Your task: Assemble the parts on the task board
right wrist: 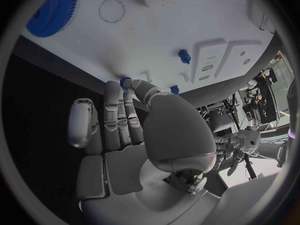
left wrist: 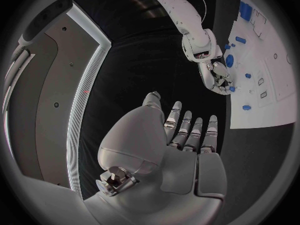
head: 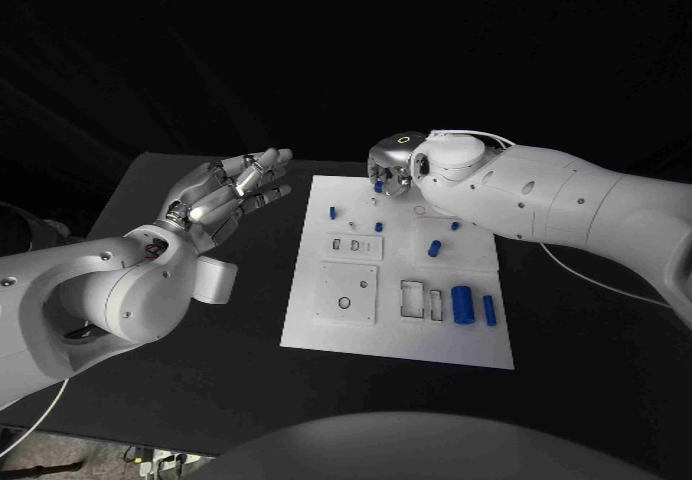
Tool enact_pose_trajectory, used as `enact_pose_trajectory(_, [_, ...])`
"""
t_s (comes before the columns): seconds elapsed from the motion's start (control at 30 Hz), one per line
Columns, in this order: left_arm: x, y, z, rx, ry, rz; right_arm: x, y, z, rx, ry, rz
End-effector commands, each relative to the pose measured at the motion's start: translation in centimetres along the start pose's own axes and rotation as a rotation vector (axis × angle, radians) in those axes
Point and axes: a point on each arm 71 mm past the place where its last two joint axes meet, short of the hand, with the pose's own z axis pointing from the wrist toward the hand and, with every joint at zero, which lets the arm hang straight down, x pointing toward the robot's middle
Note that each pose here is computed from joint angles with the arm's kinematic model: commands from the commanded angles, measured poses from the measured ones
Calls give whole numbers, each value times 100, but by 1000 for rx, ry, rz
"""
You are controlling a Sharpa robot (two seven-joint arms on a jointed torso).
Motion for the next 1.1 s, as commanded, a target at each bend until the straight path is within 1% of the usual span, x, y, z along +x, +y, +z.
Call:
enact_pose_trajectory(0.03, [30, -9, 10, 5, 24, -5, 59, -4, -10, 6, 43, -14])
enact_pose_trajectory(0.23, [32, -4, 17, 3, 25, -5, 75, -27, -30, 11, 38, -7])
enact_pose_trajectory(0.33, [28, -2, 19, 1, 24, -5, 77, -43, -52, 8, 22, -3])
enact_pose_trajectory(0.43, [21, 0, 19, -1, 23, -5, 70, -66, -94, -2, -14, 5])
enact_pose_trajectory(0.57, [6, 0, 15, -3, 20, -4, 19, -120, -190, -31, -94, 38])
enact_pose_trajectory(0.6, [2, 0, 14, -3, 18, -3, -8, -152, -239, -40, -119, 59])
enact_pose_trajectory(0.7, [-5, -2, 9, -2, 16, -2, -79, -236, -368, -48, -152, 113])
enact_pose_trajectory(0.9, [-17, -4, 3, -2, 12, -1, -242, -464, -708, -36, -196, 213])
enact_pose_trajectory(1.0, [-17, -2, 10, -1, 12, -1, -276, -585, -877, -23, -218, 236])
enact_pose_trajectory(1.1, [-9, 3, 25, -1, 16, -1, -272, -707, -1024, -4, -230, 250])
